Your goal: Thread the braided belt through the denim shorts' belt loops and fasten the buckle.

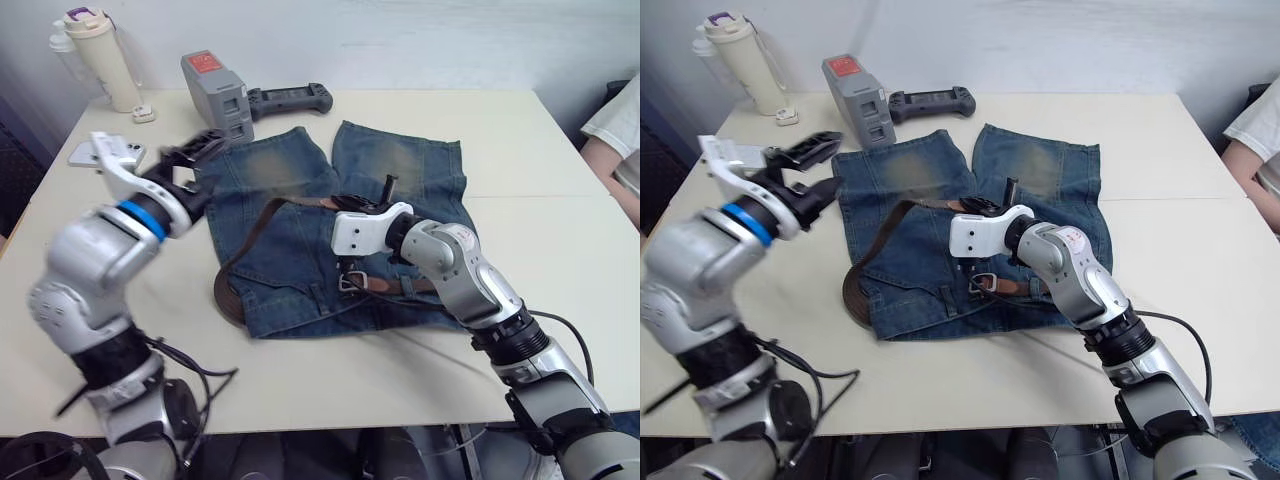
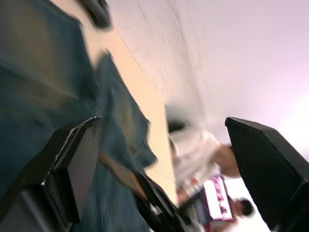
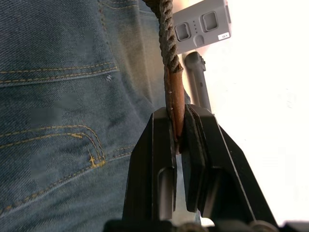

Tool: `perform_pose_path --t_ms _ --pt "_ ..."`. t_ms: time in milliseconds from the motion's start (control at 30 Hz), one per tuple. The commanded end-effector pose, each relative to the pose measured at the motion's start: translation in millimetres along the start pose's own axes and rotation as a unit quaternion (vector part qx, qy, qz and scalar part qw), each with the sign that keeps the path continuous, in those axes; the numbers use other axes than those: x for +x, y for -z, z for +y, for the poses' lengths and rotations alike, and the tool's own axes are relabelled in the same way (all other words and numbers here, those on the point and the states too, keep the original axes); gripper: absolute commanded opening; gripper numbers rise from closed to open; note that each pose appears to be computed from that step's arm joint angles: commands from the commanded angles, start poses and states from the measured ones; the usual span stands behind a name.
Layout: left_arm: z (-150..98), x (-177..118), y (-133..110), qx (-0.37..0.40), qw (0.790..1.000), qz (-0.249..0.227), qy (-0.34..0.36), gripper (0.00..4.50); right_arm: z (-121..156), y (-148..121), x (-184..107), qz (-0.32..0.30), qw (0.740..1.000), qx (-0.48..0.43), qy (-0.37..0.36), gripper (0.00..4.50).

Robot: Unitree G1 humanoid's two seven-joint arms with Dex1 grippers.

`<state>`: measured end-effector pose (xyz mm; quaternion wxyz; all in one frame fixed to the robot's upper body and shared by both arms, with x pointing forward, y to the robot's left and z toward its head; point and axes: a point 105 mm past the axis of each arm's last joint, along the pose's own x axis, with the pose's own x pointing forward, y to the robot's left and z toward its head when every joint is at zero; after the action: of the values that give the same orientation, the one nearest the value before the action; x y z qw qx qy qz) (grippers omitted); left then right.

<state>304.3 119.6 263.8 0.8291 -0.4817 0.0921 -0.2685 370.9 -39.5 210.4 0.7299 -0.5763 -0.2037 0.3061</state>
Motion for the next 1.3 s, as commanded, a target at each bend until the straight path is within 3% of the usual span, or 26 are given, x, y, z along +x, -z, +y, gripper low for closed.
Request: perform_pose_path --t_ms 33,133,433,600,1067,1200,1300 --pt "-9 -7 14 0.023 0.999 0.010 0.022 4.45 -18 -4 -2 -0.006 1.000 -0.008 0.029 0.00" --pt "5 -10 28 0.021 0.999 0.034 0.007 4.45 -19 -7 -2 -0.014 0.999 -0.008 0.034 0.00" --pt "21 -2 9 -0.104 0.993 -0.024 -0.059 4.45 -25 -18 -9 -0.038 0.998 -0.011 0.048 0.00" --pt "26 5 13 -0.176 0.980 -0.026 -0.085 4.45 -20 -33 -16 -0.075 0.996 -0.024 0.049 0.00" --pt "35 4 8 -0.183 0.977 -0.029 -0.101 4.45 -19 -41 -20 -0.099 0.994 -0.027 0.049 0.00" --pt "35 7 10 -0.185 0.978 -0.021 -0.099 3.48 -18 -41 -21 -0.098 0.994 -0.026 0.049 0.00" --pt "35 10 11 -0.185 0.978 -0.015 -0.094 2.01 -18 -42 -21 -0.098 0.994 -0.026 0.049 0.00"
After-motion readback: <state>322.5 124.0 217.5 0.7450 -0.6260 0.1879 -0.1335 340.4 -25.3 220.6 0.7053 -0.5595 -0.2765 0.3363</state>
